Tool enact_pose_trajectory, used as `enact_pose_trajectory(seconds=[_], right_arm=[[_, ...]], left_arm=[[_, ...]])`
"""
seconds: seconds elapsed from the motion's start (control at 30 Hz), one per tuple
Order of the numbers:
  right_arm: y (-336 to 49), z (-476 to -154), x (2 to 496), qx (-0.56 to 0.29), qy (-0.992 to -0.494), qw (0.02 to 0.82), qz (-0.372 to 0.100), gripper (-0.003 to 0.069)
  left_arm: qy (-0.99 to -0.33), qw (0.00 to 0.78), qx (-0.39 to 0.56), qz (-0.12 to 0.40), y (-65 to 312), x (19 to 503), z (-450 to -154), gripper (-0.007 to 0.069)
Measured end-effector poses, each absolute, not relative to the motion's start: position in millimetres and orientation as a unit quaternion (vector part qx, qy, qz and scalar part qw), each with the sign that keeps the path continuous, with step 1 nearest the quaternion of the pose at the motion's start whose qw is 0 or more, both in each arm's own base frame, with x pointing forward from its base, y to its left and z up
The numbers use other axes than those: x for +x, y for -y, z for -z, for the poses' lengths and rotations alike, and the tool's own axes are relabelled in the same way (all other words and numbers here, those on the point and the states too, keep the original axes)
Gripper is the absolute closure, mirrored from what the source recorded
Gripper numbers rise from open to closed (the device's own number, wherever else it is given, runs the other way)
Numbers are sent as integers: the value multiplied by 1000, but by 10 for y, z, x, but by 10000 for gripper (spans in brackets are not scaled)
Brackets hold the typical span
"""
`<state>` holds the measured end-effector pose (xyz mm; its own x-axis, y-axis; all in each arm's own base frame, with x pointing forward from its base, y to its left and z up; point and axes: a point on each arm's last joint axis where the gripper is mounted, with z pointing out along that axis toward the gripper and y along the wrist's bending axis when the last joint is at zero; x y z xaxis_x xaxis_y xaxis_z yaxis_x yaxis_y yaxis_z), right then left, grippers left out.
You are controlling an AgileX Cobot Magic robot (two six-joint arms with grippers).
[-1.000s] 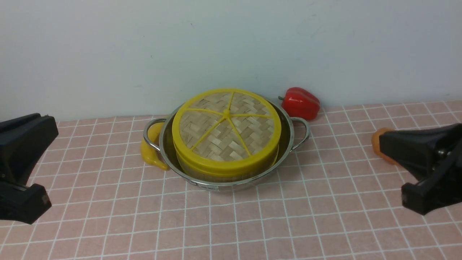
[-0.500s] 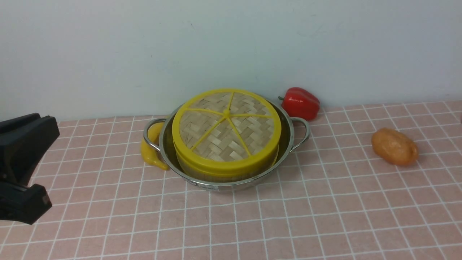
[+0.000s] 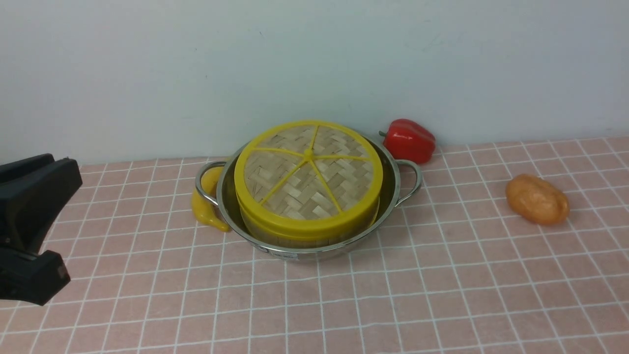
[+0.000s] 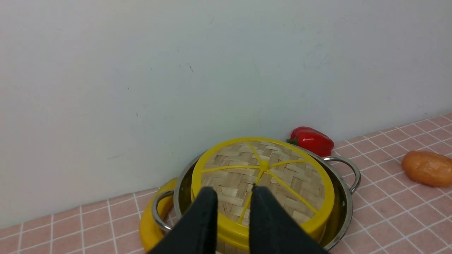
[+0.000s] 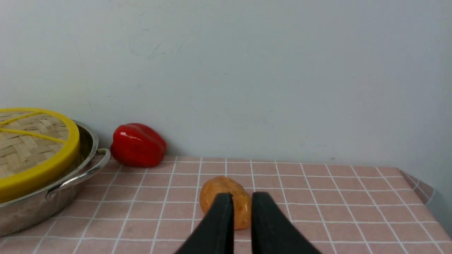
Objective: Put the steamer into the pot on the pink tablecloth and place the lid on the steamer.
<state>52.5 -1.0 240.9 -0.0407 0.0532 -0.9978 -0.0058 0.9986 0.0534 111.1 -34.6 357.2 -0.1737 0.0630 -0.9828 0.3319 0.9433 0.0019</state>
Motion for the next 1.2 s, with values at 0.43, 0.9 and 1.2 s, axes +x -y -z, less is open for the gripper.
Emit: enact_pose_trajectory(seconds=[0.43, 0.9, 1.2], right_arm=[[9, -2145, 537, 11, -729, 684, -15, 498], [9, -2145, 537, 10, -729, 684, -15, 459], [9, -2145, 537, 10, -729, 684, -14, 434]], left_arm=[[-759, 629, 130, 107, 346, 1111, -3572, 466], [-761, 626, 130, 107, 350, 1130, -3562, 445], [-742, 653, 148, -41, 119, 843, -3354, 424]])
